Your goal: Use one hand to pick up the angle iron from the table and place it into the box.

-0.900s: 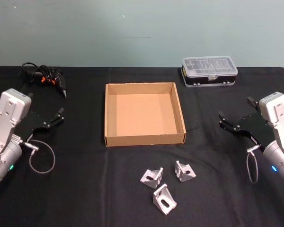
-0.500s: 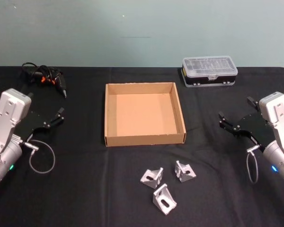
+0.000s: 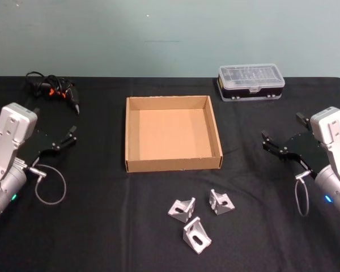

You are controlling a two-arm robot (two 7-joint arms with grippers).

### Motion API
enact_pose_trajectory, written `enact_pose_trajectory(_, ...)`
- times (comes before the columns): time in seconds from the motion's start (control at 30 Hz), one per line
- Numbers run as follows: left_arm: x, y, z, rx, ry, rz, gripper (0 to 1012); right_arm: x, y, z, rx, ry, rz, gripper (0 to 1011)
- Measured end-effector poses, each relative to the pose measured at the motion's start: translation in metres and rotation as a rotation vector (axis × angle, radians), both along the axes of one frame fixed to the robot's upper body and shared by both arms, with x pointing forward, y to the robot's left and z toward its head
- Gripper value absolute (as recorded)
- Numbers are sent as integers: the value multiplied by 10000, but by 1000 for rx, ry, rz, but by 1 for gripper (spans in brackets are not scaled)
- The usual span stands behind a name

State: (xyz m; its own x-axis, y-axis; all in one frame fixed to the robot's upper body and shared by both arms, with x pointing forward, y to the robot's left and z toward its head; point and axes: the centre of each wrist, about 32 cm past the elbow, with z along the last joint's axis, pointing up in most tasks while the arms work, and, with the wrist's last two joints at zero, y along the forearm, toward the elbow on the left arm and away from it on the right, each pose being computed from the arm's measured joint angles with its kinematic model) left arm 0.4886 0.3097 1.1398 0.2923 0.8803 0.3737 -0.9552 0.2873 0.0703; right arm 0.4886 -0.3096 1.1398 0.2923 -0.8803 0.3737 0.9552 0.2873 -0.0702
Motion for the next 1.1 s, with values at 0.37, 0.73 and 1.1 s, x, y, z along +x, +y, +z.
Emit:
enact_pose_trajectory(0.37,0,0,0,0,0,0,1011,0,0,0,0,0,0,1004)
enact_pose_trajectory(0.73,0,0,0,0,0,0,1012,0,0,0,0,0,0,1004)
enact_pose_trajectory(1.1,0,0,0,0,0,0,1011,-45,-39,91,30,-9,22,1004)
